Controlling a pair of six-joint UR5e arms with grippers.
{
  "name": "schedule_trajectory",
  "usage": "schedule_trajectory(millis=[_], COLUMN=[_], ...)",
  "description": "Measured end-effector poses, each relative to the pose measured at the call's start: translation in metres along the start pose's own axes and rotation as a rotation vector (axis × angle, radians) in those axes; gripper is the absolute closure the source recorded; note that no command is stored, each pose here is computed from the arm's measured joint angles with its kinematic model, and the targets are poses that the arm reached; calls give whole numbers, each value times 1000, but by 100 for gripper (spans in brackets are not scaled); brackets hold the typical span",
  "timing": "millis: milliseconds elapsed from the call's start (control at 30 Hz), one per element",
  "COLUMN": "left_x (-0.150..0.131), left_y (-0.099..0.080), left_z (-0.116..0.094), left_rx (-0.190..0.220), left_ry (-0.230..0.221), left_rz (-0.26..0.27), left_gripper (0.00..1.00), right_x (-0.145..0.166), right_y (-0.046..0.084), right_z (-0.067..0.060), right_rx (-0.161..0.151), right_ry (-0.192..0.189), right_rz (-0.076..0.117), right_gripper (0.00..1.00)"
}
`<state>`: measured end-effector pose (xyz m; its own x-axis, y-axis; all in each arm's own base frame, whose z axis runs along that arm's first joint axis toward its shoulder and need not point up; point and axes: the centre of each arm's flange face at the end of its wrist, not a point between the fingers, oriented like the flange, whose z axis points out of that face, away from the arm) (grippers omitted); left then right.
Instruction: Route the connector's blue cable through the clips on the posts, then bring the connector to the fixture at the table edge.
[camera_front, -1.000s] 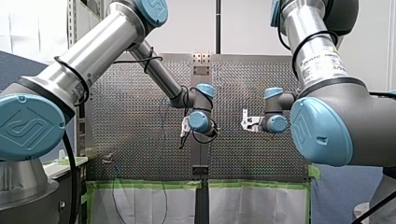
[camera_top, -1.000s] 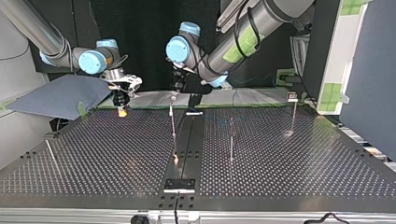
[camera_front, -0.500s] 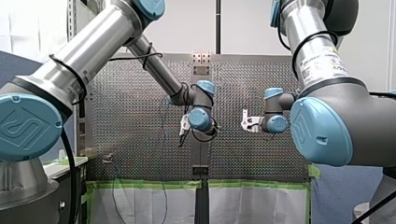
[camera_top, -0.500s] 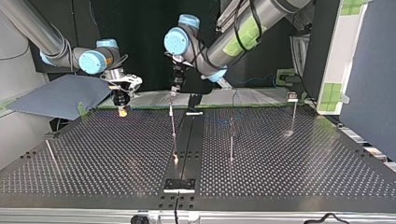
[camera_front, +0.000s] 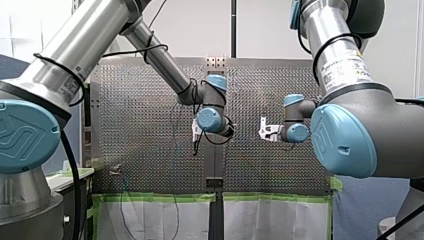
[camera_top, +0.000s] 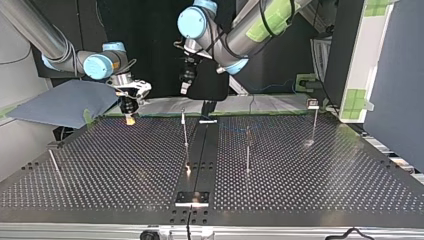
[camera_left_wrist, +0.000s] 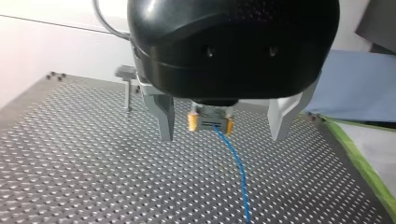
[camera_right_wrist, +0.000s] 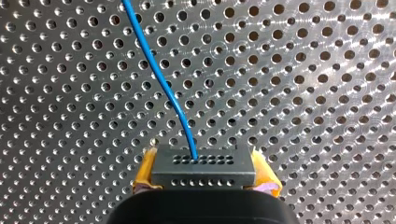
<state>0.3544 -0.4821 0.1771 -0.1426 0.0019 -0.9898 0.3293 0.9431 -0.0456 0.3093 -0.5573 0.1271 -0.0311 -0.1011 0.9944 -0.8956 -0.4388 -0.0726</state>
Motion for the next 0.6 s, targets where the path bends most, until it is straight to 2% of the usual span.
schedule_trajectory(millis=[233,600], left_x=[-15,-30], left_y=[6,18], left_z=[-18,-52], left_rx=[1,11], left_ry=[-54,-88], left_rz=[-70,-97], left_gripper=[0,0], right_x=[-1,-1], right_y=[1,2], right_z=[-1,-1], right_rx=[-2,-5], right_ry=[-8,-14], right_rz=[9,13], right_gripper=[100,100])
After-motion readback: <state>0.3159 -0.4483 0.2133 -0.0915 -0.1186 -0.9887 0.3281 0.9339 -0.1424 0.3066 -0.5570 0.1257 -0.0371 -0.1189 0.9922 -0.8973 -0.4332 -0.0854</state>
